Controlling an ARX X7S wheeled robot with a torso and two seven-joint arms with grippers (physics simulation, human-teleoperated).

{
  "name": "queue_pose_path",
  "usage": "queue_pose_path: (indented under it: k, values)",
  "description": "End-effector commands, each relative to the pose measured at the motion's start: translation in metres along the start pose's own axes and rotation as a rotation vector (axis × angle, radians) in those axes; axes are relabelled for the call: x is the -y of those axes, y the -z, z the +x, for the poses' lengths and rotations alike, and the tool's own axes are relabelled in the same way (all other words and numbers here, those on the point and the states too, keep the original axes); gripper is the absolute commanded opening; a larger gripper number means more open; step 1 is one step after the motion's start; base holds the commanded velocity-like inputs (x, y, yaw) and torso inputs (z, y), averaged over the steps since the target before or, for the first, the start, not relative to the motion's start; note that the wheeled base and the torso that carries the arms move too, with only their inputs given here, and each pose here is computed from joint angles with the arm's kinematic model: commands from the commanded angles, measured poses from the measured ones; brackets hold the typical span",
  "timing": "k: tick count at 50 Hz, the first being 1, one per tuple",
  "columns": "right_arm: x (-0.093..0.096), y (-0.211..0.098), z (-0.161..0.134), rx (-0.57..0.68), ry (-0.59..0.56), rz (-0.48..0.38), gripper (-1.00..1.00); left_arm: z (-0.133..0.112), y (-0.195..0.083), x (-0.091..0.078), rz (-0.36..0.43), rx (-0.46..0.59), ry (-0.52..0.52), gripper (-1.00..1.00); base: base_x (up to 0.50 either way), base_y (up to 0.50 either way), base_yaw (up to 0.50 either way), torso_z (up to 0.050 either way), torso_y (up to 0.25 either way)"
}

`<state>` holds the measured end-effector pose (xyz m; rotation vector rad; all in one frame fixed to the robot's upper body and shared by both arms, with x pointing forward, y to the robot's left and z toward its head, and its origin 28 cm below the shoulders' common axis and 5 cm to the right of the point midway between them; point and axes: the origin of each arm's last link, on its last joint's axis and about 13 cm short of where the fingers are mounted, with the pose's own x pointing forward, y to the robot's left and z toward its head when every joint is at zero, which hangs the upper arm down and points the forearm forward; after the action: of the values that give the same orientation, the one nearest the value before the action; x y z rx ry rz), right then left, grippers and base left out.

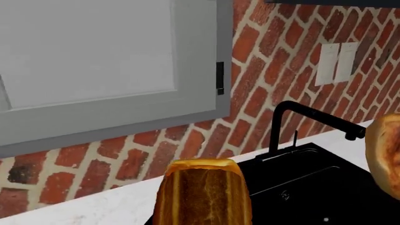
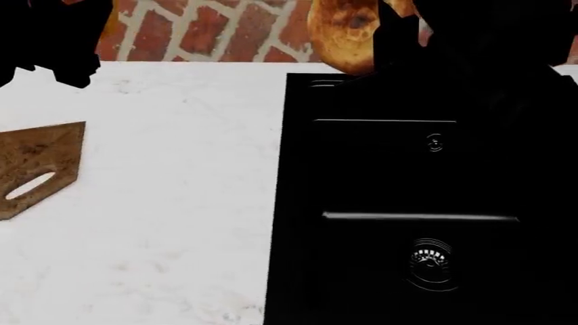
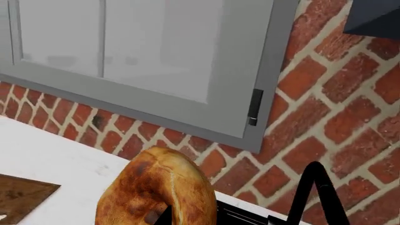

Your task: Place all breads on the cutting board.

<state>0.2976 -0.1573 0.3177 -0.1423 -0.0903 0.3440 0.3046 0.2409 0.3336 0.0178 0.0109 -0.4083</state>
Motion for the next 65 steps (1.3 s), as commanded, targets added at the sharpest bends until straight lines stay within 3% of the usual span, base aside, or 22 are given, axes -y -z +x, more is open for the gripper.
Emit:
queue_pose_path:
  k: [1, 65]
  values:
    - [0.0013, 0.0025, 0.0003, 0.006, 0.01, -0.005, -1.0, -0.0017, -0.006, -0.0018, -0.009, 0.03, -0.022, -1.0, 0.0, 0.5, 0.0, 0.0, 0.0]
    - [-0.0042, 0.0094, 0.0085, 0.011, -0.009, 0.026, -1.0, 0.0026, -0.0018, -0.0015, -0.012, 0.027, -0.025, -1.0, 0.0, 0.5, 0.0, 0.0, 0.001]
